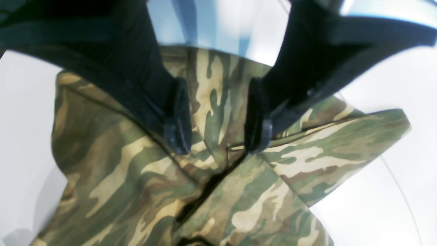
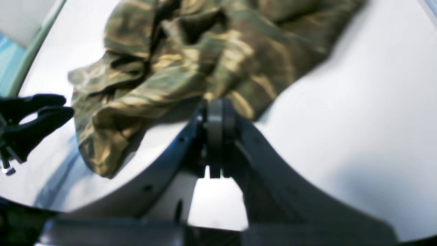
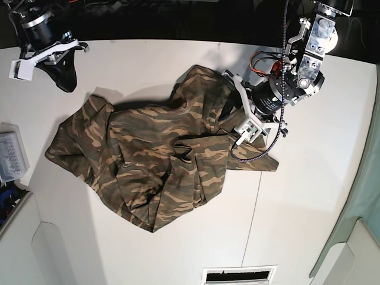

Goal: Layout the t-shirt on the table in an organized manner, then fold the t-shirt properly

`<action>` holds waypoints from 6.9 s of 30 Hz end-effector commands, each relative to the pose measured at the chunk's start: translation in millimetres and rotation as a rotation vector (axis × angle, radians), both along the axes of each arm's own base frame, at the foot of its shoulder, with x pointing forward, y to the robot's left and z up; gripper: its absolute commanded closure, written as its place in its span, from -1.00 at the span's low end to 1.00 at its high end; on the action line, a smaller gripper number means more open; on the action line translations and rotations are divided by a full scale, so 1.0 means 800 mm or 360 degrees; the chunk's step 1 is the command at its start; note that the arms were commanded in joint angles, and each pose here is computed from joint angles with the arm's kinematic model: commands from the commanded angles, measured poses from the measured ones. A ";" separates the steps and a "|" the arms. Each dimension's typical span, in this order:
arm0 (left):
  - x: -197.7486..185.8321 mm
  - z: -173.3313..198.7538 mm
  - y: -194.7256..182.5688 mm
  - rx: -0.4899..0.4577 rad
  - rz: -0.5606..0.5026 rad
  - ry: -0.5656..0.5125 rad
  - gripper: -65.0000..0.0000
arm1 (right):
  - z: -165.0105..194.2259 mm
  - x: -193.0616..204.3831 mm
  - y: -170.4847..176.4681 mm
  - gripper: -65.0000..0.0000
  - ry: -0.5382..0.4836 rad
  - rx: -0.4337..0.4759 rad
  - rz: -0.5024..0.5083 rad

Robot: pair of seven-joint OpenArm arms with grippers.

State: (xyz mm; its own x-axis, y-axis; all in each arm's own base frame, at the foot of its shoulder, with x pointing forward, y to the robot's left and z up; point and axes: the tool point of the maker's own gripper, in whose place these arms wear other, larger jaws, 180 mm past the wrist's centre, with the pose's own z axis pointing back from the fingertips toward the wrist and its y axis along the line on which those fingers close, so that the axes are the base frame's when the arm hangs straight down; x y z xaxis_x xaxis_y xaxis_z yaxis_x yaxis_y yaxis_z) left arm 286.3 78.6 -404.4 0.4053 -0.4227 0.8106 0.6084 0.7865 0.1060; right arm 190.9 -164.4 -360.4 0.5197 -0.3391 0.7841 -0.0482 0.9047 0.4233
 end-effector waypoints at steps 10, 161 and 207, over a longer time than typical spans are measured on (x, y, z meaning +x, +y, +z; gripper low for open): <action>0.052 0.044 0.012 -0.0028 0.0161 -0.0201 -0.08 | -0.063 0.051 0.132 -0.15 0.0053 0.0483 0.0175; 0.022 -0.124 0.186 0.0547 0.0454 0.0635 0.25 | 0.069 0.136 -0.102 1.00 -0.0407 0.0098 -0.0159; 0.078 0.040 0.202 0.0214 0.0510 0.0349 0.25 | -0.097 -0.001 -0.169 -0.31 0.0445 0.0215 -0.0278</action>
State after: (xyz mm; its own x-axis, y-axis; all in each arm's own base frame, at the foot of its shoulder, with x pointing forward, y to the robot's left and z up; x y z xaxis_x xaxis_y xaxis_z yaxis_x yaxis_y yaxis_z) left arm 340.5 235.8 -385.3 0.7160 -0.3319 0.6141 0.3517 0.9314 0.0934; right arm 183.3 -290.9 -449.7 0.6537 -0.5459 0.5241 0.2612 0.8128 0.5207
